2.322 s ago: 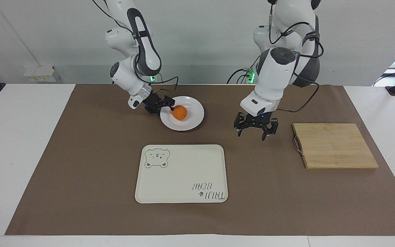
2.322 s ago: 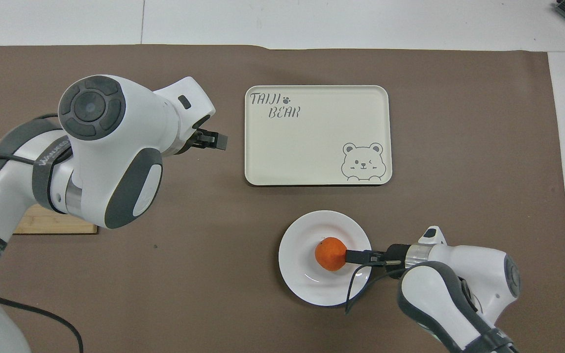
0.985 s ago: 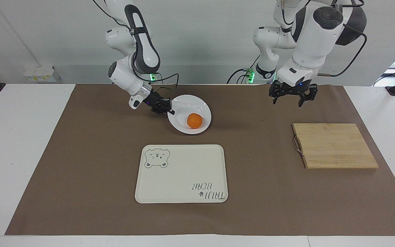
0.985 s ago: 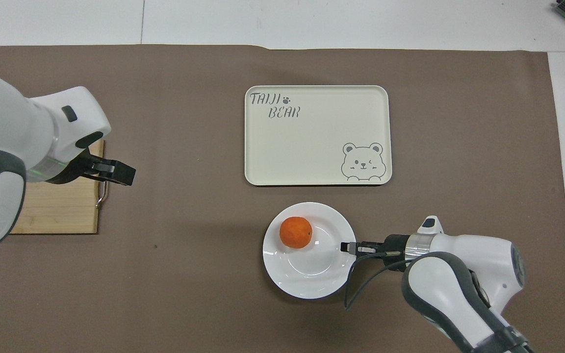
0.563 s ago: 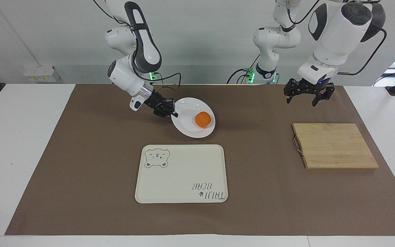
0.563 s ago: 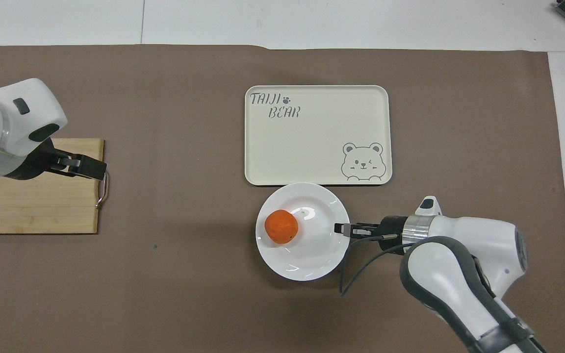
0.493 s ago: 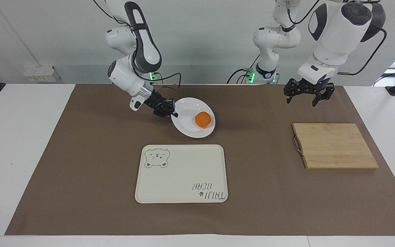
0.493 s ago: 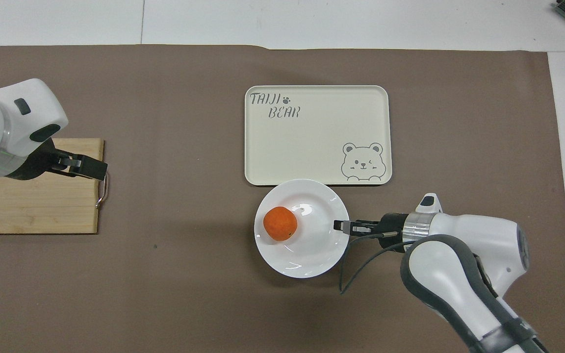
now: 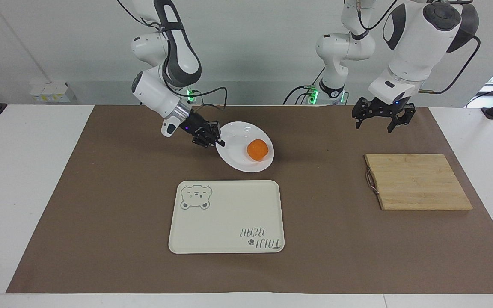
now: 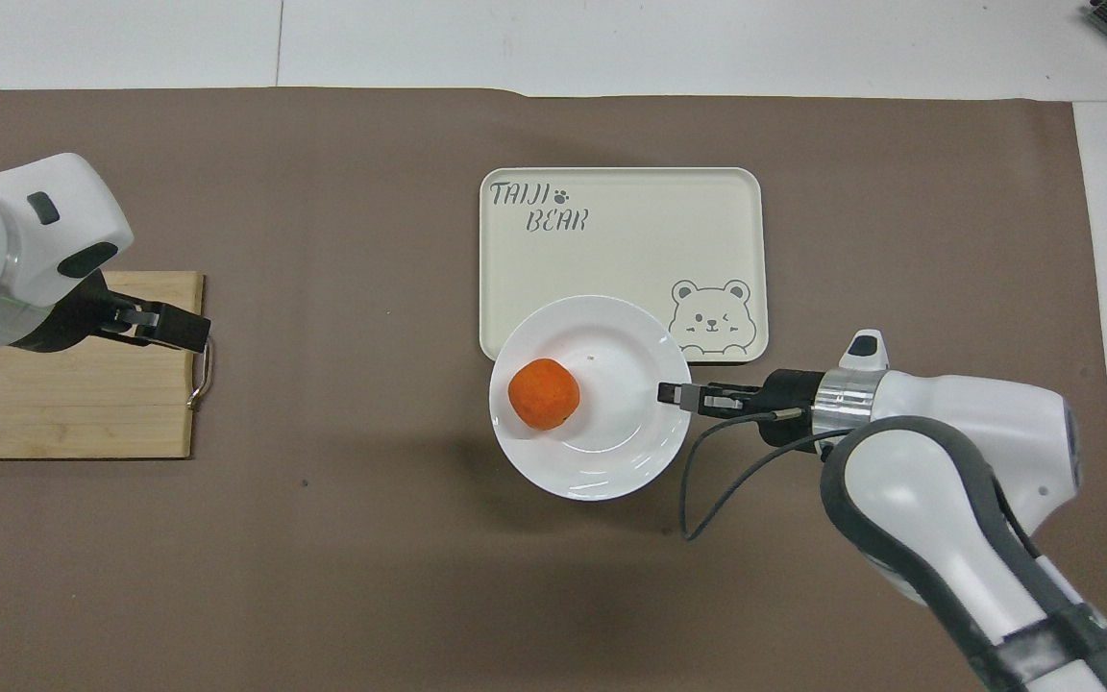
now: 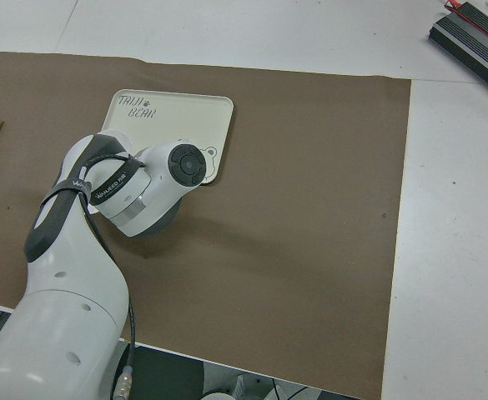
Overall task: Place orange and plate with both arms
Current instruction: 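Slide the plate with the right gripper onto the bear tray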
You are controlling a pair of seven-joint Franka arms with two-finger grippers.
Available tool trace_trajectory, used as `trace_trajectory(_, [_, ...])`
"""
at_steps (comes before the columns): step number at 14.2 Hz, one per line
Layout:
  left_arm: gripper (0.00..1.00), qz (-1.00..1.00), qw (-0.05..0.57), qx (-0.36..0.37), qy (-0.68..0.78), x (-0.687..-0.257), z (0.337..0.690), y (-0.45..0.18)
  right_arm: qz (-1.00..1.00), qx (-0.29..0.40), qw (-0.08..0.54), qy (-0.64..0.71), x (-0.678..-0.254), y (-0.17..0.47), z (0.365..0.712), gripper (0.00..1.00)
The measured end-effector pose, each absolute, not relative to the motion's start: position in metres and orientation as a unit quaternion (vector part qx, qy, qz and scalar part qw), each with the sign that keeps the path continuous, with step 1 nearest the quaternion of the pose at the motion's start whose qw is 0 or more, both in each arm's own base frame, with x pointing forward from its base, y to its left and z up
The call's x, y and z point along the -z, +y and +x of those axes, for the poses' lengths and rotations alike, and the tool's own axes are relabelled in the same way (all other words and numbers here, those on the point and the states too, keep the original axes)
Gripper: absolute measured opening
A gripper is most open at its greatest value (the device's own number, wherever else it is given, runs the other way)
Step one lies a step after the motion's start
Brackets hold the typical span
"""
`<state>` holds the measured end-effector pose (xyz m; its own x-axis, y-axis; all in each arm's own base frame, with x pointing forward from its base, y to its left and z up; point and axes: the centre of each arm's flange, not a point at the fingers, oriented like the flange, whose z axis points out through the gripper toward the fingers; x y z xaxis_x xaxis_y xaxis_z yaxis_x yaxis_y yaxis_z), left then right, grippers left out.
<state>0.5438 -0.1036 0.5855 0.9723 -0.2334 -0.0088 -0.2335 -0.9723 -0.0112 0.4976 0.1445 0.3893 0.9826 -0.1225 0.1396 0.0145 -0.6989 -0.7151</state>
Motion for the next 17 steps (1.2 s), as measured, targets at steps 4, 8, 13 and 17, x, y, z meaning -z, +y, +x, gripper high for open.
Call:
trace_trajectory(4, [1.00, -0.995, 0.004, 0.000, 0.103, -0.590, 0.545, -0.087, -0.909, 0.095, 0.402, 0.055, -0.394, 0.105, 0.562, 0.08])
trace_trajectory(8, [1.00, -0.995, 0.004, 0.009, 0.102, -0.601, 0.539, -0.085, -0.909, 0.099, 0.398, 0.077, -0.369, 0.077, 0.618, 0.08])
trace_trajectory(13, [1.00, -0.993, 0.004, 0.010, 0.115, -0.601, 0.542, -0.065, -0.906, 0.079, 0.407, 0.082, -0.316, 0.101, 0.650, 0.08])
trace_trajectory(17, [1.00, -0.993, 0.004, 0.009, 0.119, -0.601, 0.544, -0.049, -0.911, 0.069, 0.402, 0.060, -0.296, 0.111, 0.641, 0.08])
